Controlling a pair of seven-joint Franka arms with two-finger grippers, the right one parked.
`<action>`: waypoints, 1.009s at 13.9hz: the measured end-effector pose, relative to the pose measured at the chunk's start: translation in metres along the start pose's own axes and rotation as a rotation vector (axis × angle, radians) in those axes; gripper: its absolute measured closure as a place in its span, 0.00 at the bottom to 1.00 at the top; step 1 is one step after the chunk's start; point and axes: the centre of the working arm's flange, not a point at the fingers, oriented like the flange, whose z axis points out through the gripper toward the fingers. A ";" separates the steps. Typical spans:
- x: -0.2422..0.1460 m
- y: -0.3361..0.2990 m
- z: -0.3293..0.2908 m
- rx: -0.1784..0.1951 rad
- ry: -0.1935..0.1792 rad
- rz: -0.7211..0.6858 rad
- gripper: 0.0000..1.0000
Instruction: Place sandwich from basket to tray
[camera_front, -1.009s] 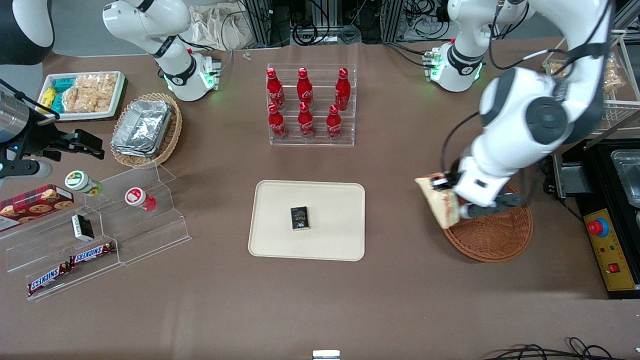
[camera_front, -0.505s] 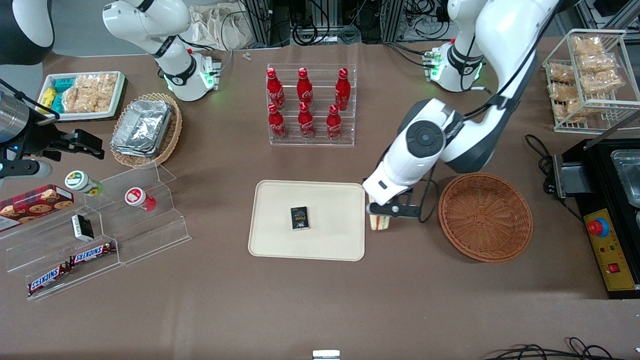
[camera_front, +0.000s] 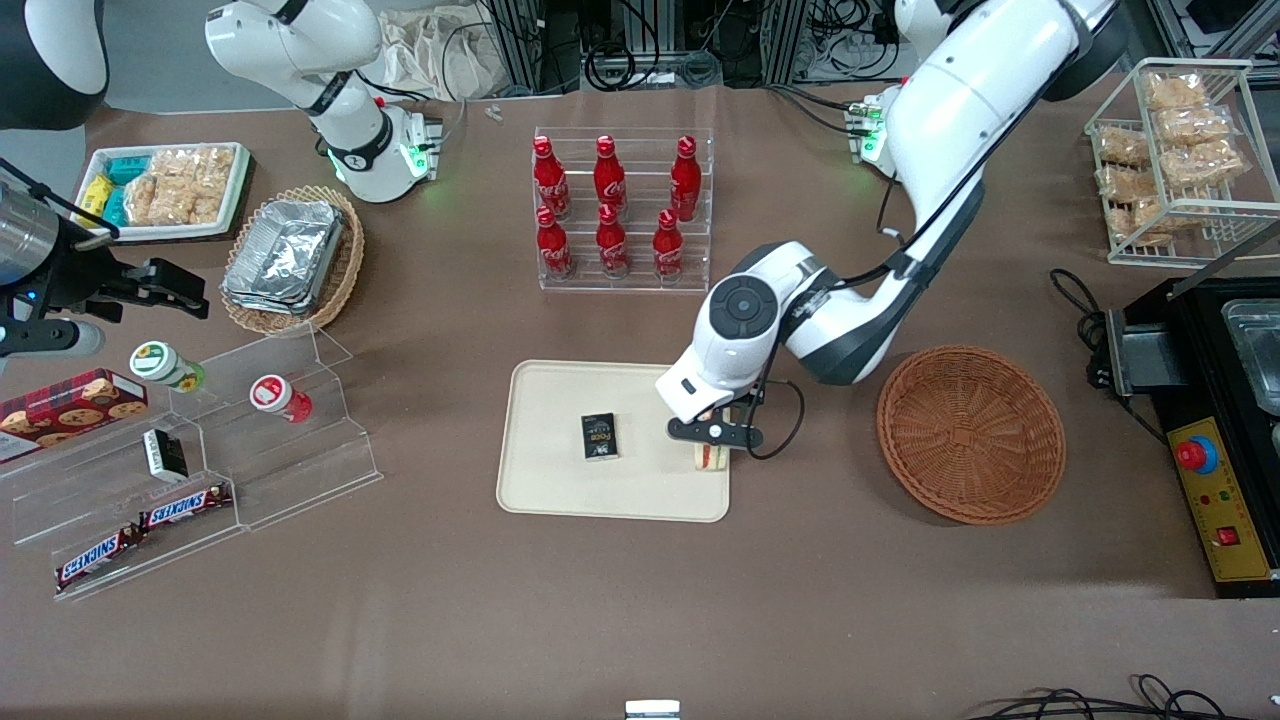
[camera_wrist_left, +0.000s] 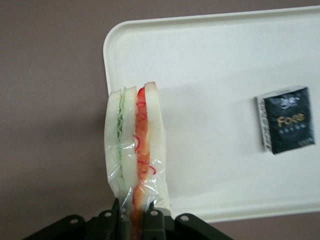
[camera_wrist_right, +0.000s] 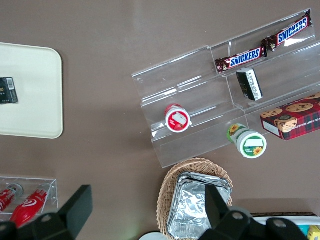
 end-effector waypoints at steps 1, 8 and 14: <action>0.001 -0.001 0.009 0.003 -0.008 -0.001 0.83; 0.010 -0.003 0.022 0.004 -0.008 -0.010 0.67; 0.017 -0.011 0.006 0.025 -0.026 -0.047 0.11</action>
